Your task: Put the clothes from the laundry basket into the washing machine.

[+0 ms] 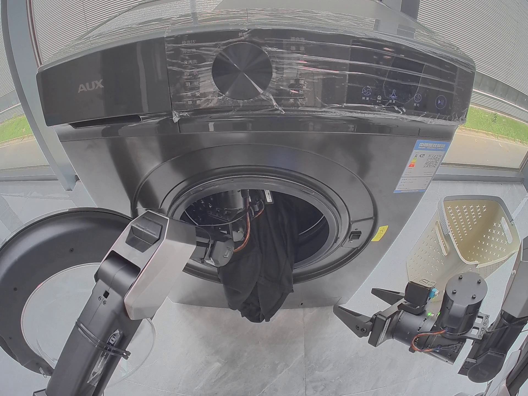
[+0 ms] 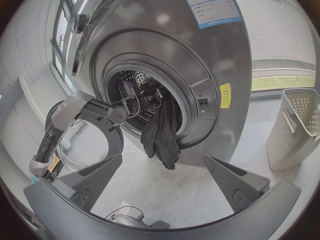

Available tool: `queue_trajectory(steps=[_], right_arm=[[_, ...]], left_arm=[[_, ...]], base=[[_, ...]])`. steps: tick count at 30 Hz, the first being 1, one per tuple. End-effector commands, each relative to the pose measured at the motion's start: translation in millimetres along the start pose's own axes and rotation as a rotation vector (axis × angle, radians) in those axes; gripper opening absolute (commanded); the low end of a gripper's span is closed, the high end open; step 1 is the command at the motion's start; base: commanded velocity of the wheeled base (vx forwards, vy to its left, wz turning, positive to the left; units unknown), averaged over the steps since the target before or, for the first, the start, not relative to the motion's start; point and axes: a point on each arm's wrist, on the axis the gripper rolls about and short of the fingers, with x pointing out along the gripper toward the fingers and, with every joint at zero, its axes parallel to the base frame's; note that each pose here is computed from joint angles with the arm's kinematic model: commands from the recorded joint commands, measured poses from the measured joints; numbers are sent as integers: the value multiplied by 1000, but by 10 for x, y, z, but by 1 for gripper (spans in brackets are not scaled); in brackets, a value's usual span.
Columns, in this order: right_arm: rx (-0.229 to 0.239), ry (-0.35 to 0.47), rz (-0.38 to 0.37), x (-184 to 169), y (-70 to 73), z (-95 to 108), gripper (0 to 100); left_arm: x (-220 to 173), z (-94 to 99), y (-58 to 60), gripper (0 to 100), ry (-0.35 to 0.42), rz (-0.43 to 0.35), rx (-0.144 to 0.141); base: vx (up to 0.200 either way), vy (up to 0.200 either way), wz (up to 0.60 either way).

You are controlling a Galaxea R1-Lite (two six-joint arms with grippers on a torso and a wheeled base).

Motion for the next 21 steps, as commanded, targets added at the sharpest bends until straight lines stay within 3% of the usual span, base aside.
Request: queue_trajectory(steps=[1, 2, 4, 7, 11, 12, 13, 14, 16, 21], right_arm=[[2, -7, 3, 4, 3, 6, 100], [2, -7, 3, 4, 3, 6, 100], [2, -7, 3, 4, 3, 6, 100], [0, -6, 2, 6, 2, 3, 100], [0, -4, 2, 8, 2, 1, 100], [0, -6, 2, 11, 3, 3, 100], [0, -6, 2, 11, 3, 3, 100], [2, -6, 2, 11, 3, 3, 100], [0, -6, 2, 11, 3, 3, 100], [0, -6, 2, 11, 3, 3, 100]], left_arm=[[-171, 315, -78, 100, 39, 0, -6], [-183, 328, -78, 100, 43, 1, -5], [-349, 474, -103, 100, 121, -7, -5], [-442, 489, -188, 100, 164, -37, -8], [-633, 477, -183, 100, 257, -79, 9], [-771, 349, -229, 100, 347, -116, 24], [-845, 230, -201, 100, 401, -124, 53], [-875, 170, -180, 100, 424, -126, 79], [-889, 114, -164, 100, 439, -127, 101], [-899, 57, -141, 100, 456, -125, 113]], base=[[0, 0, 0], [0, 0, 0], [0, 0, 0], [0, 0, 0], [0, 0, 0], [0, 0, 0], [0, 0, 0], [0, 0, 0], [0, 0, 0], [0, 0, 0]])
